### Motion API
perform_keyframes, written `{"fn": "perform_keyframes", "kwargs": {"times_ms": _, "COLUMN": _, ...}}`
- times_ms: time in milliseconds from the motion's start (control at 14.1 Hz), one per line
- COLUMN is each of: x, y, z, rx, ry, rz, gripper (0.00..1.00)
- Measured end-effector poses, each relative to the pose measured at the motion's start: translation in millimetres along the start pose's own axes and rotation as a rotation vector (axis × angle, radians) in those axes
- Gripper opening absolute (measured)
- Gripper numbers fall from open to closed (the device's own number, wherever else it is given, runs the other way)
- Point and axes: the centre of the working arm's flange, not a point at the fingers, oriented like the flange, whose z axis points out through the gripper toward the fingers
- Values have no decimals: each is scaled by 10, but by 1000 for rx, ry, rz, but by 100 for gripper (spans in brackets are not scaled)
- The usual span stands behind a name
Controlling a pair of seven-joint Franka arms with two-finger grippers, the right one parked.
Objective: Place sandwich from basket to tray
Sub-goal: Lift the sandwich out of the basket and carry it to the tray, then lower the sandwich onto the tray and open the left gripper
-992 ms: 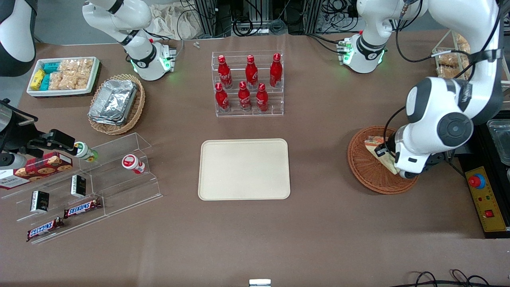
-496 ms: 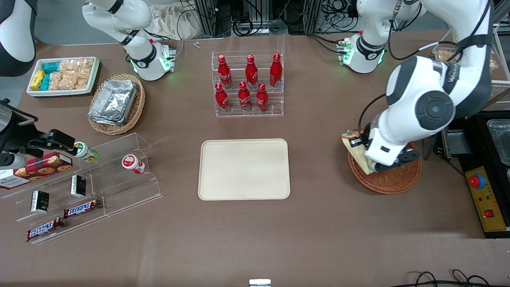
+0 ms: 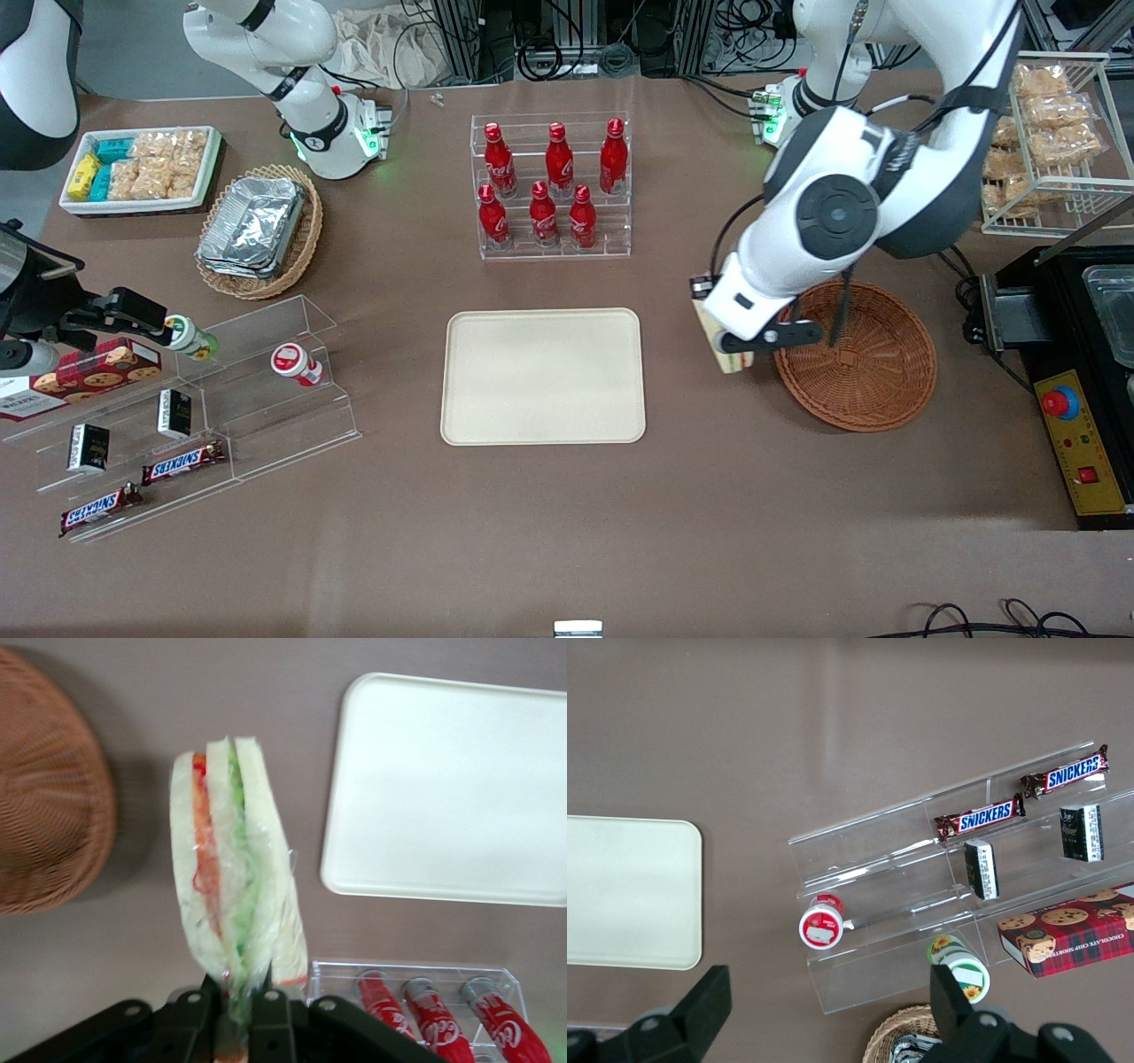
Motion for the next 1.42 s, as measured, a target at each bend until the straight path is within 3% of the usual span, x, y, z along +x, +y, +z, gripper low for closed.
{"fn": "perform_keyframes", "kwargs": {"times_ms": 142, "x": 17, "y": 259, "z": 258, "rx": -23, "ry": 5, "rz": 37, "gripper": 15}}
{"fn": "perform_keyframes", "kwargs": {"times_ms": 283, "x": 29, "y": 528, "z": 632, "rx": -14, "ry": 5, "rz": 90, "gripper": 15}}
{"fn": "perform_keyframes", "kwargs": {"times_ms": 425, "x": 24, "y": 781, "z": 966, "rx": 2, "ry": 31, "rz": 143, "gripper": 15}}
{"fn": "perform_keyframes", "kwargs": {"times_ms": 709, "x": 149, "y": 923, "z": 1387, "rx": -22, "ry": 50, "rz": 176, "gripper": 15}}
{"fn": "perform_keyframes", "kwargs": {"times_ms": 921, "x": 128, "y": 1057, "z": 1633, "rx": 22, "ry": 91, "rz": 238, "gripper": 15}}
{"fn": "perform_keyframes", "kwargs": {"times_ms": 1417, "x": 200, "y": 1077, "z": 2050, "rx": 28, "ry": 77, "rz": 257, "gripper": 15}}
